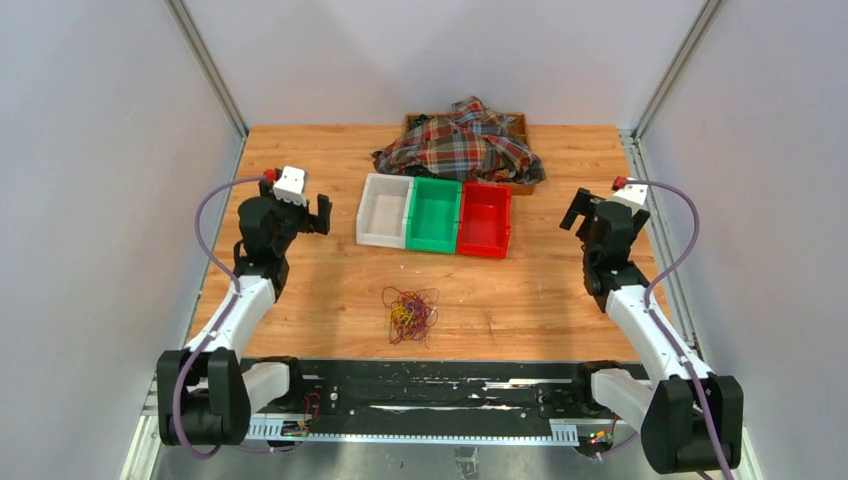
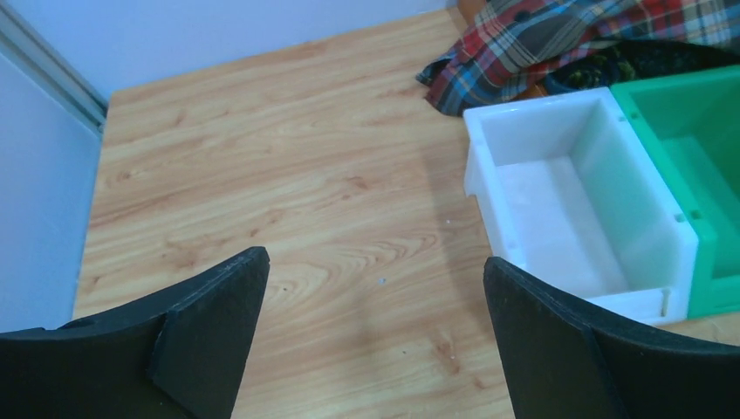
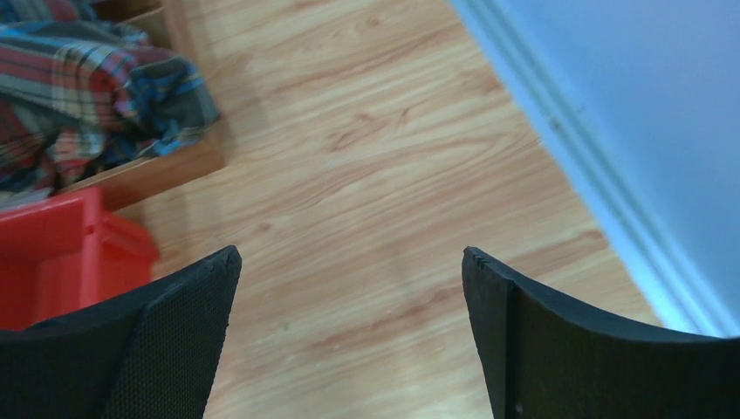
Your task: Untangle the cables
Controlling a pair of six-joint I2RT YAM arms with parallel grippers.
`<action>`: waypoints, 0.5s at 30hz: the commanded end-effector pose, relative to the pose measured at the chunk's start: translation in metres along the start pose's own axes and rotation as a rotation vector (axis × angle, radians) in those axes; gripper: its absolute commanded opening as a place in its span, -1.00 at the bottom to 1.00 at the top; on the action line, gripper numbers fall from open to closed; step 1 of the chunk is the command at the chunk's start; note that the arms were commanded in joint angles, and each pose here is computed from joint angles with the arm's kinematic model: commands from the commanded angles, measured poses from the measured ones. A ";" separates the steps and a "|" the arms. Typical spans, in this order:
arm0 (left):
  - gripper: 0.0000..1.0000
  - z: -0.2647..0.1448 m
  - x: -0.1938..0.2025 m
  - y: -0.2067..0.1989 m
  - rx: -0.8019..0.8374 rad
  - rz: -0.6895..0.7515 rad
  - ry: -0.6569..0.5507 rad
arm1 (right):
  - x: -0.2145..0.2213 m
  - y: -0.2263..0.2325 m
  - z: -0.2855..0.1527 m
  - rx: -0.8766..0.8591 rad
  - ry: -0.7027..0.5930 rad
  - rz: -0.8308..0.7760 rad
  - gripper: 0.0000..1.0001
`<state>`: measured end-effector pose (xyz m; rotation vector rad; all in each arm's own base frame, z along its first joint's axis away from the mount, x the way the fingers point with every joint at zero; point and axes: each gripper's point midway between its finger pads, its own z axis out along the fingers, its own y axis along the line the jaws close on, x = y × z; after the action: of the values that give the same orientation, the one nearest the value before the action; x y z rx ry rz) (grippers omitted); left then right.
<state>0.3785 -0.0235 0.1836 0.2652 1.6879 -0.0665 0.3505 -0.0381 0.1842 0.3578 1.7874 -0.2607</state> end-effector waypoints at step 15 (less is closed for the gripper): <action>0.96 -0.067 0.019 -0.072 0.478 -0.139 0.580 | 0.091 0.212 -0.166 -0.940 0.566 0.028 0.50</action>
<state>0.3271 -0.0668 0.1677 0.5205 2.1774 -0.4245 0.3015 0.1797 0.1563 -0.1301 2.1151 0.6058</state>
